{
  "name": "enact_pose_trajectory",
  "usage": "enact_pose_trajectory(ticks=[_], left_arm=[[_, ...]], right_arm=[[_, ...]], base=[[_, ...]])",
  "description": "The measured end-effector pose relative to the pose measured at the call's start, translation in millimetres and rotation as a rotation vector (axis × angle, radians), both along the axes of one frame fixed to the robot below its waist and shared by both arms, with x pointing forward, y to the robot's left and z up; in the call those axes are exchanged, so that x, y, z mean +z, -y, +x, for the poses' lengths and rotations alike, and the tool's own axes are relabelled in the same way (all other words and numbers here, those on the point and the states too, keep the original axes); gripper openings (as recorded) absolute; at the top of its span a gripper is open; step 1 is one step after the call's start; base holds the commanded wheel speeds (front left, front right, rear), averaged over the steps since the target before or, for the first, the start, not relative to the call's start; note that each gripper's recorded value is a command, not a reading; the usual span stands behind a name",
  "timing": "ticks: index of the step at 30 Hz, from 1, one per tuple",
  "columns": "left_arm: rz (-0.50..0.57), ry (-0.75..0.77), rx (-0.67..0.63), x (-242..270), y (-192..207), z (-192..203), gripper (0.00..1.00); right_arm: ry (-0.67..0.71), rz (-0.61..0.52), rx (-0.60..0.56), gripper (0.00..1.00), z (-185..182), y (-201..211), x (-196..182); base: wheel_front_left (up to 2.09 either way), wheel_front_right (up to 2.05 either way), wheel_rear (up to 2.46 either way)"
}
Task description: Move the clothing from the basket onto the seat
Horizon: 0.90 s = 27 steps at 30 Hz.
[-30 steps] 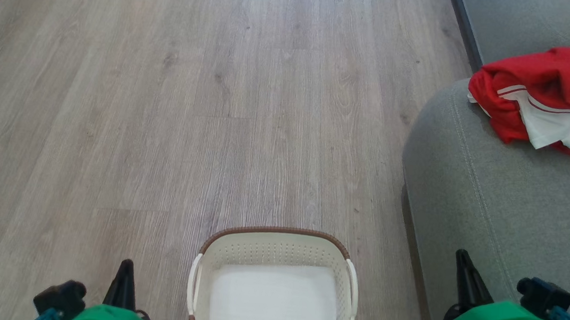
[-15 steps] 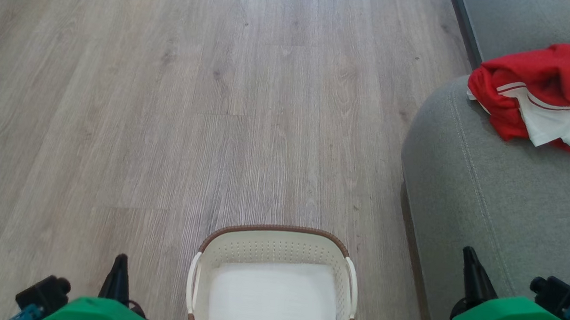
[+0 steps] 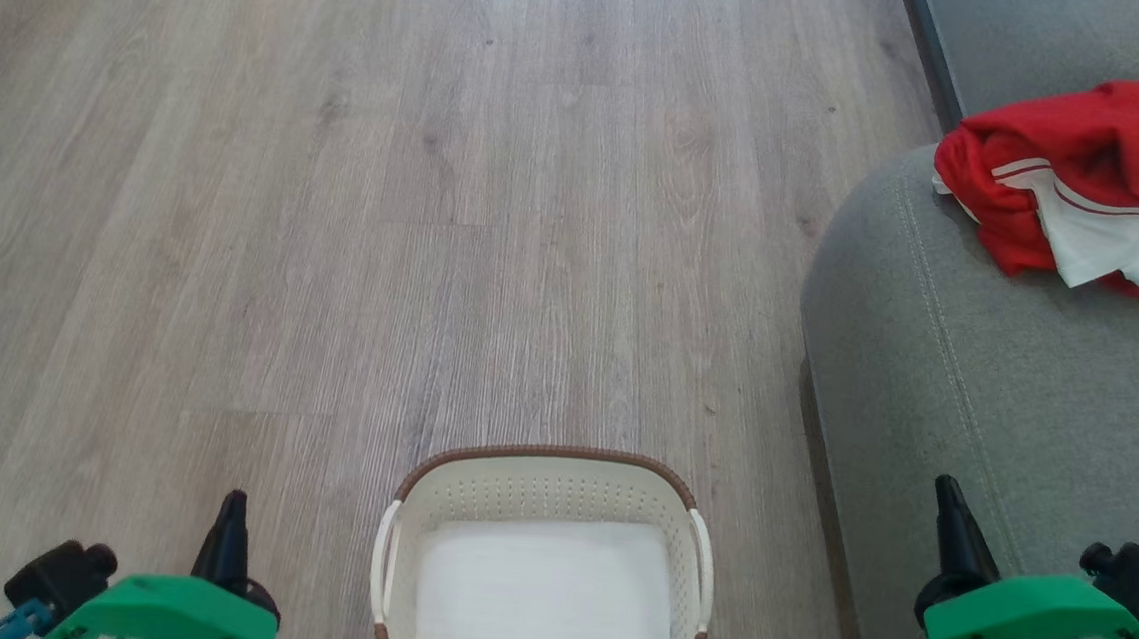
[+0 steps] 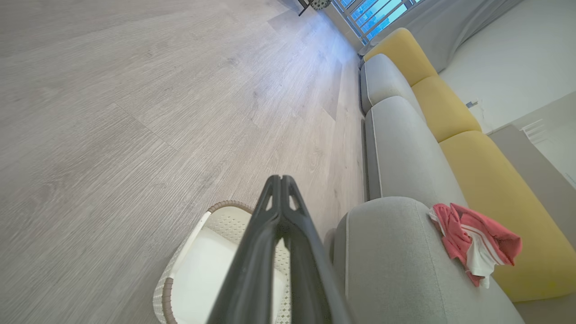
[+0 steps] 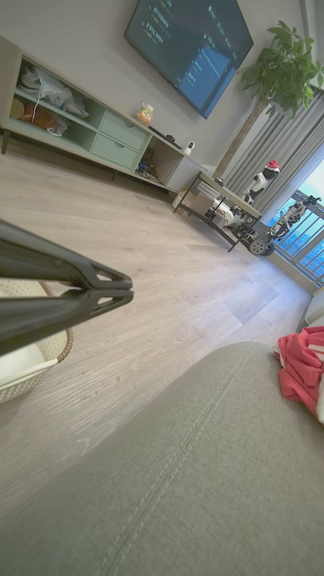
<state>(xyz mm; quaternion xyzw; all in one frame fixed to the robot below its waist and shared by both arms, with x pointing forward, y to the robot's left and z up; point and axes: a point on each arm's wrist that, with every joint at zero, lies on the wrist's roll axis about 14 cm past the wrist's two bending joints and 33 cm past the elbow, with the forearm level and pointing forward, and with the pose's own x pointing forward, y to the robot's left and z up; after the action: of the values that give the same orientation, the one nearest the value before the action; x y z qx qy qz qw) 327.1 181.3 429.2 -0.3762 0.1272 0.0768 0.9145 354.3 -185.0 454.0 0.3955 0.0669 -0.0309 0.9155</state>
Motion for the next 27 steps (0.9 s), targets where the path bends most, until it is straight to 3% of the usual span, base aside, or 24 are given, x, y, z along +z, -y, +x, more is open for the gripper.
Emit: enact_pose_trajectory(ticks=[27], left_arm=[[-0.331, 0.051, 0.045, 14, -1, 20, 0.00]], right_arm=[[-0.004, 0.309, -0.066, 0.00, 6, 10, 3]], base=[[0.00, 0.00, 0.00]])
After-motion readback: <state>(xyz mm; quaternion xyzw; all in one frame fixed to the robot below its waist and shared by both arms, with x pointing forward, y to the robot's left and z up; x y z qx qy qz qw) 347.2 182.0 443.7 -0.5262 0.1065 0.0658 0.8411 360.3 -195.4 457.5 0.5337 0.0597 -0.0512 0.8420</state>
